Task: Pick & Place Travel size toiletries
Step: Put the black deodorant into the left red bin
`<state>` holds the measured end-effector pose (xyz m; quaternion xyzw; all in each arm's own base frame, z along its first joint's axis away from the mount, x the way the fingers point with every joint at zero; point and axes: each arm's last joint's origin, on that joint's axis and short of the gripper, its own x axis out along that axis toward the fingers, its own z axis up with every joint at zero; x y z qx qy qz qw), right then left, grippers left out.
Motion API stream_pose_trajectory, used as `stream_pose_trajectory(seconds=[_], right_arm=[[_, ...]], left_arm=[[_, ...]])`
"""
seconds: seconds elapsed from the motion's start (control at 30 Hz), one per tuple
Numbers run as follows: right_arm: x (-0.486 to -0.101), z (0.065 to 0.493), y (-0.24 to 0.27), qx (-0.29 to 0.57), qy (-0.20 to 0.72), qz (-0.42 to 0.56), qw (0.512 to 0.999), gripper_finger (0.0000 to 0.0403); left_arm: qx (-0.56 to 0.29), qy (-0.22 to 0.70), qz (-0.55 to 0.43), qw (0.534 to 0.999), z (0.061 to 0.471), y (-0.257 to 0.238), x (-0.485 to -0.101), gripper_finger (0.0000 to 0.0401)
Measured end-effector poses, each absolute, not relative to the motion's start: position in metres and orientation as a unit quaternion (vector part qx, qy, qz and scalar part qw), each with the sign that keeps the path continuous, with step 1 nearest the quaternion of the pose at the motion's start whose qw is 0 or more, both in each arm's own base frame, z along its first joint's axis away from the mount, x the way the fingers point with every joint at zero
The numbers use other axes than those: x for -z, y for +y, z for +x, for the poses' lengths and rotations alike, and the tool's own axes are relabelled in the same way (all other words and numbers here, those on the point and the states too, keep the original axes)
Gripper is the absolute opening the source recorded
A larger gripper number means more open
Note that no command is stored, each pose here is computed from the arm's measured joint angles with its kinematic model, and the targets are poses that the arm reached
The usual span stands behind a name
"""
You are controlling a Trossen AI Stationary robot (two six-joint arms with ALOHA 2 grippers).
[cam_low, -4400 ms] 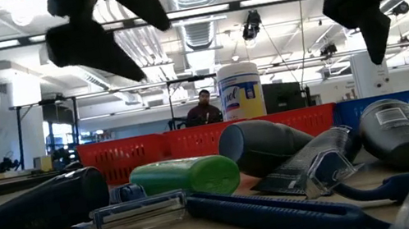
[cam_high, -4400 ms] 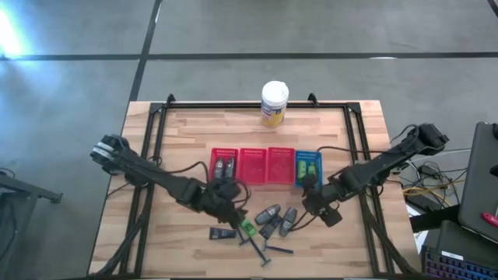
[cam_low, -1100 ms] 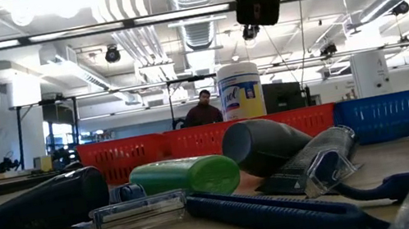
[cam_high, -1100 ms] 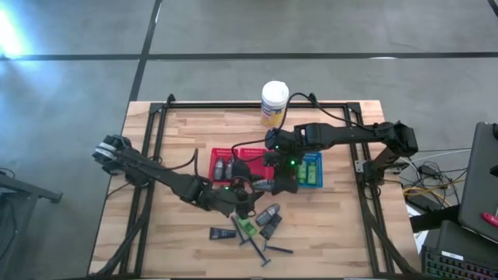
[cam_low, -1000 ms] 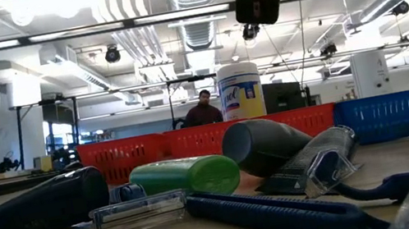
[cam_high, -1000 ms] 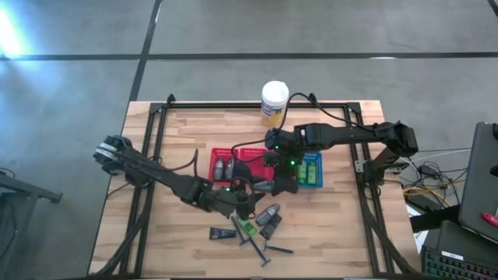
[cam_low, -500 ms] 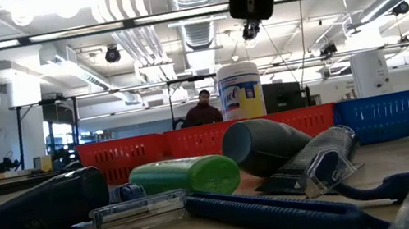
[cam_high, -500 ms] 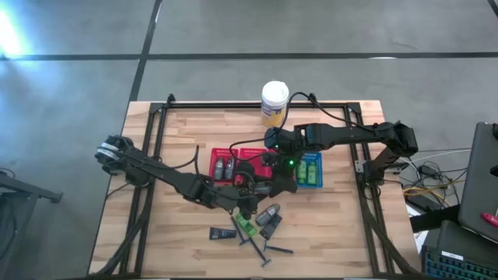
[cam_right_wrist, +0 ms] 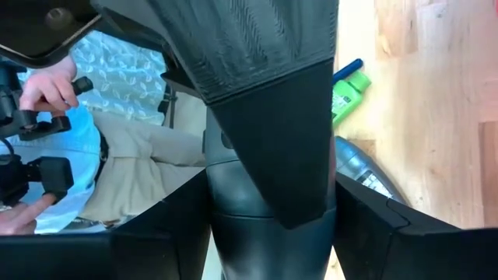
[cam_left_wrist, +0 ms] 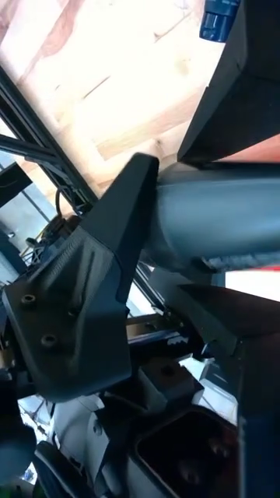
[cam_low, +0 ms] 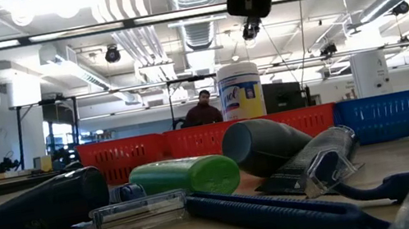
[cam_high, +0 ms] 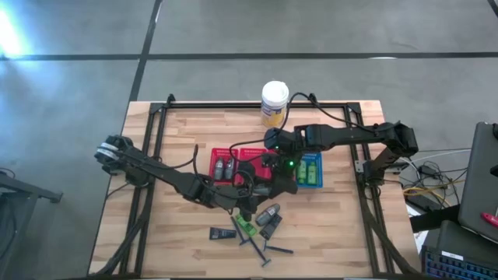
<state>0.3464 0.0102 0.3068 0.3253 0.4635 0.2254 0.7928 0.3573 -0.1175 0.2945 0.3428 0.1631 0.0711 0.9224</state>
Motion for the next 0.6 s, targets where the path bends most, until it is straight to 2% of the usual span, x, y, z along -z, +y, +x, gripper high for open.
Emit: stream_pose_trajectory(seconds=[0.13, 0.33, 0.6], right_arm=[[-0.3084, 0.3477, 0.0098, -0.227, 0.456, 0.323, 0.798, 0.0204], [-0.3084, 0.3477, 0.0099, -0.227, 0.456, 0.322, 0.798, 0.0224], [-0.3086, 0.3478, 0.0096, -0.227, 0.455, 0.32, 0.8, 0.022]], left_arm=[[-0.073, 0.162, 0.333, 0.926, 0.3571, -0.1176, -0.2947, 0.026], [-0.074, 0.164, 0.327, 0.928, 0.3568, -0.1173, -0.2945, 0.0201], [-0.086, 0.168, 0.321, 0.928, 0.3564, -0.1167, -0.2943, 0.02]])
